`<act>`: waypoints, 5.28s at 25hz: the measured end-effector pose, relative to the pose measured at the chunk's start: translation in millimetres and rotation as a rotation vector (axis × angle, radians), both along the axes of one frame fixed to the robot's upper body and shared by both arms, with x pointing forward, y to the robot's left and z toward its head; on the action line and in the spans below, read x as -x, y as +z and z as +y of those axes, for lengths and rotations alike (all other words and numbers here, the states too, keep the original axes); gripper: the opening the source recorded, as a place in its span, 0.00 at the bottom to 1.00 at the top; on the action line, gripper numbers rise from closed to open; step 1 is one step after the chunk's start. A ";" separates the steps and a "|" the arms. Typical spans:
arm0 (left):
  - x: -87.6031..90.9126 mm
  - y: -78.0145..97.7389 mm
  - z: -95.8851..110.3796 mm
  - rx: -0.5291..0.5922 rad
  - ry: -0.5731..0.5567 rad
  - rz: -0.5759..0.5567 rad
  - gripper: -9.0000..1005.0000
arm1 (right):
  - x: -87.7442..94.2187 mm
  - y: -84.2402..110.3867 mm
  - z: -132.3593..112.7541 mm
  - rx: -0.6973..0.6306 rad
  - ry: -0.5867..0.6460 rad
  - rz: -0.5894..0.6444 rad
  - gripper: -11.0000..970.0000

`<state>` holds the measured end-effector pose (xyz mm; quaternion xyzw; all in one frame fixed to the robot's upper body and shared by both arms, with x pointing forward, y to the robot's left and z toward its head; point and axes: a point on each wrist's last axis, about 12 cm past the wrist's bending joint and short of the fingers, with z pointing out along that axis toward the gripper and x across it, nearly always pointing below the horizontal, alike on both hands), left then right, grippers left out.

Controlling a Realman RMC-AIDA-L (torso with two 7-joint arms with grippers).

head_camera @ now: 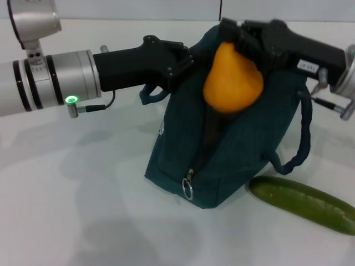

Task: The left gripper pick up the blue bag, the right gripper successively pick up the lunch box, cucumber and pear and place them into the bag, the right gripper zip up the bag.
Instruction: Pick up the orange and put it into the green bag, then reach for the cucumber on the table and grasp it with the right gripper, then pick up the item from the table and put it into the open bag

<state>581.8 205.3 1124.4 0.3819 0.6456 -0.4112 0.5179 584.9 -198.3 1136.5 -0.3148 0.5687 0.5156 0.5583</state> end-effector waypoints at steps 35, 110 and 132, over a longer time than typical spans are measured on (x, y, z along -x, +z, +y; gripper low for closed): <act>-2.4 -8.8 6.8 -0.017 0.083 0.016 0.06 | 65.8 34.9 -78.1 0.313 -0.100 -0.147 0.60; -5.3 -6.0 1.5 -0.032 0.057 -0.011 0.06 | 54.2 33.7 -47.7 0.984 0.172 0.411 0.57; -1.4 -0.3 -0.8 0.008 0.016 -0.013 0.06 | 50.1 46.4 -99.7 -0.033 0.035 -0.134 0.60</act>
